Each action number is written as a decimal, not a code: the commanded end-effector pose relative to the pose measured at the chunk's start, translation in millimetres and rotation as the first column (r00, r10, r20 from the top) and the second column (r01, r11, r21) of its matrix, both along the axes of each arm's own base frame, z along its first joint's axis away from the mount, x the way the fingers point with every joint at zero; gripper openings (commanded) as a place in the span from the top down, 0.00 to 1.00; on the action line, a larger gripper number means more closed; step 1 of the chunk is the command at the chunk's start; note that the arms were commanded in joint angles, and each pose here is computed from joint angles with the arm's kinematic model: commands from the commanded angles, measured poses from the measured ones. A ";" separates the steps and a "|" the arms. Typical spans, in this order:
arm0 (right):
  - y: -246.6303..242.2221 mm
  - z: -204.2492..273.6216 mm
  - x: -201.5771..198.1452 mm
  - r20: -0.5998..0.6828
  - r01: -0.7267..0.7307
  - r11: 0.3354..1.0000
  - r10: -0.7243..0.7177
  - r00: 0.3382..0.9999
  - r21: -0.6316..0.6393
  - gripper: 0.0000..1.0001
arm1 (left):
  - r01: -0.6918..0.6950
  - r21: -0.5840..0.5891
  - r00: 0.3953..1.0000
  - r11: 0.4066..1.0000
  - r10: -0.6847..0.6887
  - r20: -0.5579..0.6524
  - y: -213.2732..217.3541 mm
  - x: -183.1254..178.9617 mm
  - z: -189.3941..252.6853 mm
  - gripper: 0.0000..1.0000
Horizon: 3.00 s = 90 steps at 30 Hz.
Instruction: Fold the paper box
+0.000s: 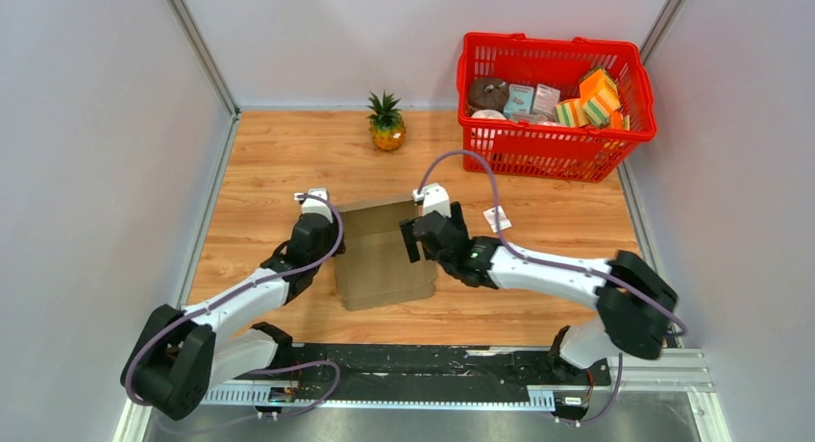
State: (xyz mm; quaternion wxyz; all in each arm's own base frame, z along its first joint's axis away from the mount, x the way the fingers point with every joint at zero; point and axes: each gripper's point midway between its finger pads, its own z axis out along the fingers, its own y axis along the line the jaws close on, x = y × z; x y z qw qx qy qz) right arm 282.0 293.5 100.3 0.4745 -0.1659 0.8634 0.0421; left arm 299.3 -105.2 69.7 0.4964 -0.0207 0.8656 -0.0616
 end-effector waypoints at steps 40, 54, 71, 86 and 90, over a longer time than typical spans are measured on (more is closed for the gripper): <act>-13.1 -39.9 -119.9 -0.699 0.131 0.914 0.196 0.687 0.385 1.00 | 0.874 0.325 0.444 0.361 -0.866 -0.230 -192.9 -177.3 25.6 0.27; -10.8 5.6 -129.1 -0.733 0.138 0.851 0.341 0.589 0.507 1.00 | 0.777 0.581 0.481 0.241 -0.824 -0.301 -190.8 -162.1 18.4 0.27; -15.6 60.8 -111.2 -0.597 -0.003 0.837 0.393 0.700 0.547 0.71 | 0.654 0.695 0.595 0.300 -0.771 -0.226 -164.4 -147.3 56.6 0.96; -92.2 79.9 -36.2 -0.430 0.138 0.916 0.041 0.902 0.376 0.25 | 0.571 0.055 0.792 0.819 -0.532 -0.300 -173.5 -161.9 137.9 1.00; -92.9 53.4 -39.0 -0.480 0.164 0.925 0.023 0.877 0.344 0.25 | 0.464 -0.154 0.831 0.872 -0.489 -0.265 -195.2 -132.9 143.8 1.00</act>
